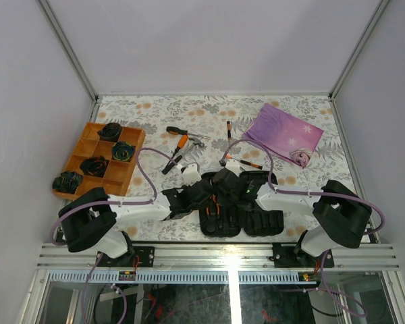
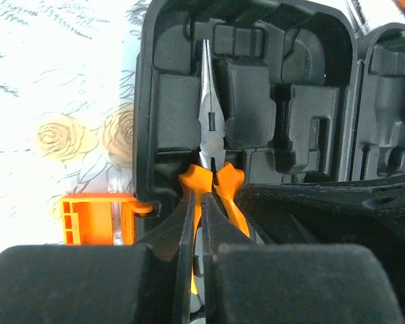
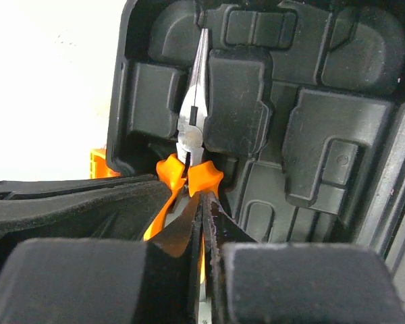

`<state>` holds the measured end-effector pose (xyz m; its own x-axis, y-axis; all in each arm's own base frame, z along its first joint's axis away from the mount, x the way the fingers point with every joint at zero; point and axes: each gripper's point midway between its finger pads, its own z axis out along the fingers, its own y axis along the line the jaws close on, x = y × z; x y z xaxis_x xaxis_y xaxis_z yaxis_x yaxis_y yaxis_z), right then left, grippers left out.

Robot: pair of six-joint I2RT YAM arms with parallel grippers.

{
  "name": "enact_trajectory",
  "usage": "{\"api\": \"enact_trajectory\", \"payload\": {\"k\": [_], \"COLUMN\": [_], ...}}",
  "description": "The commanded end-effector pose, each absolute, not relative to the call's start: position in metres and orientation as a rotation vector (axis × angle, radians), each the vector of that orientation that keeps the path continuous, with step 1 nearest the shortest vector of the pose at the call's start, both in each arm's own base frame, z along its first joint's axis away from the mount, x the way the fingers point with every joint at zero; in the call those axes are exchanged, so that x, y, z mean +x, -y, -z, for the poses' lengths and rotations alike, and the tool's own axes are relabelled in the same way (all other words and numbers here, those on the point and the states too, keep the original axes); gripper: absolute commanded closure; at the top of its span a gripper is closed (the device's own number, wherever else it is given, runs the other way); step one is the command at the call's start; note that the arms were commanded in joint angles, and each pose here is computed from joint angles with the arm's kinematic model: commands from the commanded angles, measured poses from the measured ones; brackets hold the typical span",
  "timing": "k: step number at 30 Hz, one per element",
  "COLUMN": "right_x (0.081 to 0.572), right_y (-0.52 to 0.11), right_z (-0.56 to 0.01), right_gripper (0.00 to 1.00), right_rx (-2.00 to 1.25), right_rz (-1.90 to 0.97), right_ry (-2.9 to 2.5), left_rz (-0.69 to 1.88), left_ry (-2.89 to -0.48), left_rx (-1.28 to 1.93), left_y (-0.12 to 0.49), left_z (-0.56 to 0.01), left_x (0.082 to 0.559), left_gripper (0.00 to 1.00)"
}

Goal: Sort the tools into containers
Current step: Adjust the pliers in the storage box.

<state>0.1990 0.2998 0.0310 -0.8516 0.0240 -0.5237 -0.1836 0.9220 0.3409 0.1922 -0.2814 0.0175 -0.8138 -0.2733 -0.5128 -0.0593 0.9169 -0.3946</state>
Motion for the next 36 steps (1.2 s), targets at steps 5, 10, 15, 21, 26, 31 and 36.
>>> {"api": "enact_trajectory", "payload": {"k": [5, 10, 15, 21, 26, 31, 36], "right_x": [0.156, 0.159, 0.159, 0.159, 0.159, 0.160, 0.161], "right_y": [-0.307, -0.305, -0.299, -0.294, -0.293, -0.295, -0.296], "right_z": [0.002, -0.003, -0.004, -0.005, -0.005, -0.005, -0.006], "right_gripper": [1.00, 1.00, 1.00, 1.00, 0.99, 0.99, 0.99], "right_rx": [-0.134, -0.143, -0.153, -0.153, -0.175, -0.193, -0.203], "right_rz": [-0.634, -0.637, -0.618, -0.606, -0.607, -0.601, -0.593], "right_ry": [-2.722, -2.710, -2.712, -2.708, -2.711, -2.710, -2.712], "left_rz": [-0.096, 0.000, 0.109, 0.211, 0.244, 0.269, 0.321], "left_ry": [-3.157, -3.072, -2.942, -2.830, -2.749, -2.664, -2.581], "left_rx": [-0.104, -0.099, -0.072, -0.046, -0.061, -0.095, -0.108], "left_y": [0.167, 0.184, 0.214, 0.247, 0.255, 0.255, 0.258], "left_z": [0.111, 0.086, 0.047, 0.009, -0.016, -0.036, -0.062], "left_x": [0.039, 0.058, 0.090, 0.119, 0.135, 0.148, 0.160], "left_gripper": [1.00, 1.00, 0.98, 0.82, 0.69, 0.59, 0.54]}}
